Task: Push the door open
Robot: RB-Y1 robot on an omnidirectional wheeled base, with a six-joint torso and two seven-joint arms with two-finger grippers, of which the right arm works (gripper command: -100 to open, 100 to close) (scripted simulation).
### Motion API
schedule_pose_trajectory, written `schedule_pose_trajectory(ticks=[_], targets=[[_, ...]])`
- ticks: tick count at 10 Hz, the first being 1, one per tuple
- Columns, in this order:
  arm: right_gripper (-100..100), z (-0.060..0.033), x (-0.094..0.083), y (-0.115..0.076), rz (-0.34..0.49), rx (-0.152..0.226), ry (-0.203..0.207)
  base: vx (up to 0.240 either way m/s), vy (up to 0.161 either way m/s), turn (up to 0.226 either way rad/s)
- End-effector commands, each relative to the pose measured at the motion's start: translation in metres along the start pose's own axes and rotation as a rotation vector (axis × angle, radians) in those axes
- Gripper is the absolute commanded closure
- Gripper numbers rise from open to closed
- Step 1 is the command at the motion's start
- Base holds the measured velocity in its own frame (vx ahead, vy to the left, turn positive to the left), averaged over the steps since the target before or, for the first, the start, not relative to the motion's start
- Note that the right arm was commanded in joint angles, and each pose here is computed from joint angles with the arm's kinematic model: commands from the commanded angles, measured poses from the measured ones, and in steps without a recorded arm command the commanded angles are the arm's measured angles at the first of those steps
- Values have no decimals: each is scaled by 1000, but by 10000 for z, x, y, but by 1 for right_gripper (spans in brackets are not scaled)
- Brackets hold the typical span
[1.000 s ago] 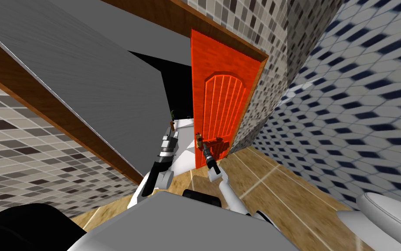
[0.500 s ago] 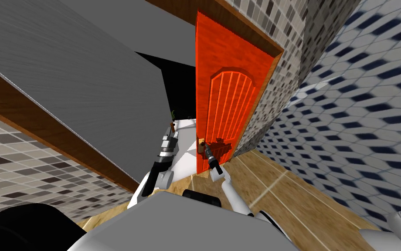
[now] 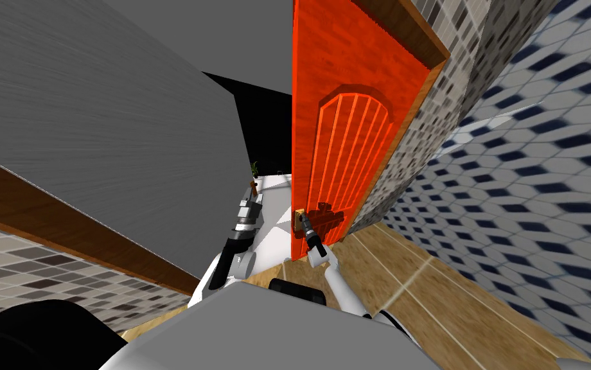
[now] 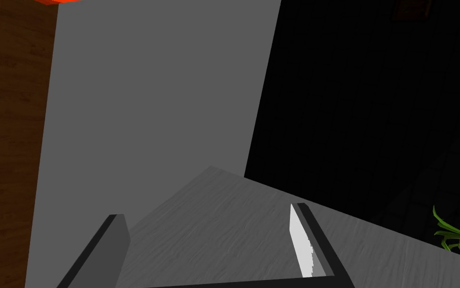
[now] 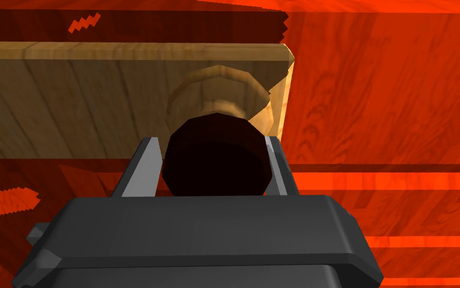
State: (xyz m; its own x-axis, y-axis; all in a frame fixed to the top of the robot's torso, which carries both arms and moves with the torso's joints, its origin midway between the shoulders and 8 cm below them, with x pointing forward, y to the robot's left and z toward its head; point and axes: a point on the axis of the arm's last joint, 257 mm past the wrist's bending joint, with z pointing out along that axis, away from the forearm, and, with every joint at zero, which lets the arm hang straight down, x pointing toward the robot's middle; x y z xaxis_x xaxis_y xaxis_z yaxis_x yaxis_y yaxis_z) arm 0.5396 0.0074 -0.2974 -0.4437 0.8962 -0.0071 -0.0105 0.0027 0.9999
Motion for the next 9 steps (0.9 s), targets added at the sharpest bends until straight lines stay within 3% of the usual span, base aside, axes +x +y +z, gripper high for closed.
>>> schedule_pose_trajectory(ticks=[1, 5, 9], targets=[[100, -9, -5, -19, 0, 4, -1, -17, -9, 13], [100, -9, -5, -19, 0, 4, -1, -2, -2, 2], [100, 5, -205, 21, -16, -3, -32, 117, 115, -39]])
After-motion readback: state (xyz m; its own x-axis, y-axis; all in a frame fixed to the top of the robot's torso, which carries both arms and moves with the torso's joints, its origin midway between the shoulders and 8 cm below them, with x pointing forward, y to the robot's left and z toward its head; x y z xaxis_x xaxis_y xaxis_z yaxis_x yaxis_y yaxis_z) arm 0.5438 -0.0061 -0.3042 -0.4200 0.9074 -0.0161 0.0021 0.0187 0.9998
